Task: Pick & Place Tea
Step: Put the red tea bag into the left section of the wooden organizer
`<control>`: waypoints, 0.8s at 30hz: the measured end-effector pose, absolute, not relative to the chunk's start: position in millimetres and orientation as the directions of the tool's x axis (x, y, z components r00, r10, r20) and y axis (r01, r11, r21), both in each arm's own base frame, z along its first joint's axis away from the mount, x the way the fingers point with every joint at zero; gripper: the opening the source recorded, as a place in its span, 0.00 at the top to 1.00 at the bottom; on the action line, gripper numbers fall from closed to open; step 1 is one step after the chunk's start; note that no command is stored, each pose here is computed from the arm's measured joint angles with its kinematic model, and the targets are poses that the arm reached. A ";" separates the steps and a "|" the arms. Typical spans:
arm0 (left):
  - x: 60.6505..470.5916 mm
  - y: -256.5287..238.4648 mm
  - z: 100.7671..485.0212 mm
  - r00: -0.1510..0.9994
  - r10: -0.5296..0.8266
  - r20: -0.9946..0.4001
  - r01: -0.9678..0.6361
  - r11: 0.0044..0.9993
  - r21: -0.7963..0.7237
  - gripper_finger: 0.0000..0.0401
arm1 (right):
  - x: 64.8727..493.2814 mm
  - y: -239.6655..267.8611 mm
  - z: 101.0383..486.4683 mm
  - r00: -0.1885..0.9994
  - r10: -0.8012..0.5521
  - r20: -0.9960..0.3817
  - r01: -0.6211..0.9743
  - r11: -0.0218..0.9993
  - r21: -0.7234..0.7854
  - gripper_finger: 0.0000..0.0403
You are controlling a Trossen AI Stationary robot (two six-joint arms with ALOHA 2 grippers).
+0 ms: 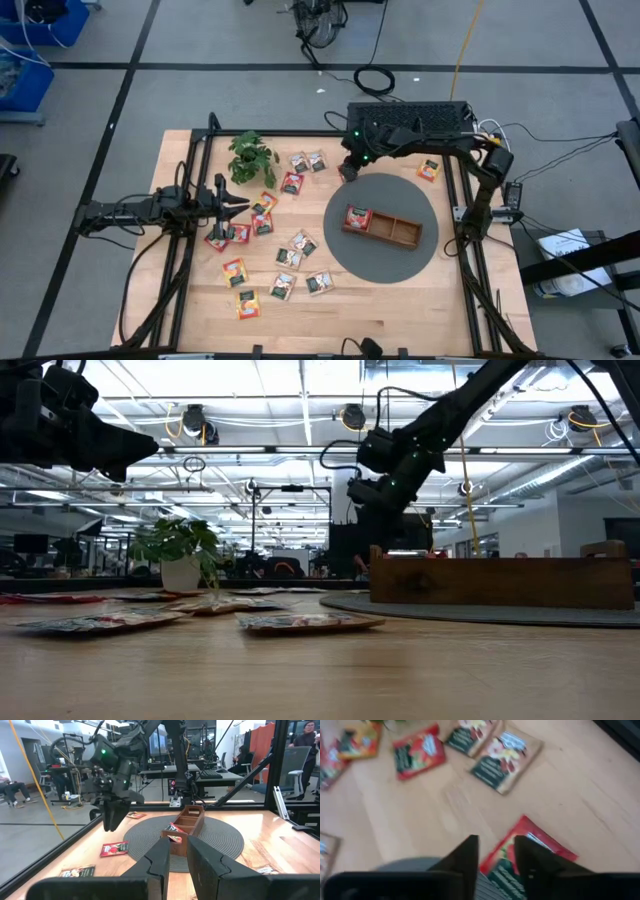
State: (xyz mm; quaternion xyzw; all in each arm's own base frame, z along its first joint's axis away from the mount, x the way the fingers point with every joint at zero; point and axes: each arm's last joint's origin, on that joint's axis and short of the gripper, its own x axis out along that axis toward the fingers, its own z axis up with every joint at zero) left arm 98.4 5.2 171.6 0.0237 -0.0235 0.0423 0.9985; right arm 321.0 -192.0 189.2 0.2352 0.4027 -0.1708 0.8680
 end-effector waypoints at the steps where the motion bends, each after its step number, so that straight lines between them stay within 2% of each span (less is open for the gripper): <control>1: 98.4 5.2 171.6 0.995 0.083 0.049 -0.086 0.995 0.045 0.82 | 323.2 -190.2 191.5 0.627 -0.108 -0.772 0.489 0.825 0.282 0.65; 5: 98.4 5.2 171.5 0.995 0.083 0.049 -0.085 0.995 0.045 0.82 | 337.3 -187.4 196.3 0.652 -0.084 -0.753 0.501 0.793 0.346 0.47; 8: 98.3 5.2 171.6 0.995 0.083 0.049 -0.086 0.995 0.045 0.82 | 345.1 -185.6 189.2 0.636 -0.056 -0.770 0.511 0.778 0.365 0.40; 12: 98.3 5.2 171.6 0.995 0.083 0.049 -0.085 0.995 0.045 0.82 | 343.6 -186.9 170.5 0.506 -0.006 -0.863 0.579 0.744 0.334 0.39; 16: 98.4 5.1 171.6 0.995 0.083 0.049 -0.085 0.995 0.045 0.82 | 345.0 -191.9 160.2 0.385 -0.025 -0.922 0.625 0.743 0.241 0.39; 19: 98.3 5.2 171.6 0.995 0.083 0.049 -0.086 0.995 0.045 0.82 | 350.6 -198.1 161.7 0.369 -0.064 -0.927 0.628 0.752 0.198 0.38; 24: 98.4 5.2 171.6 0.995 0.083 0.049 -0.085 0.995 0.045 0.82 | 357.0 -201.1 156.2 0.331 -0.039 -0.943 0.643 0.741 0.195 0.37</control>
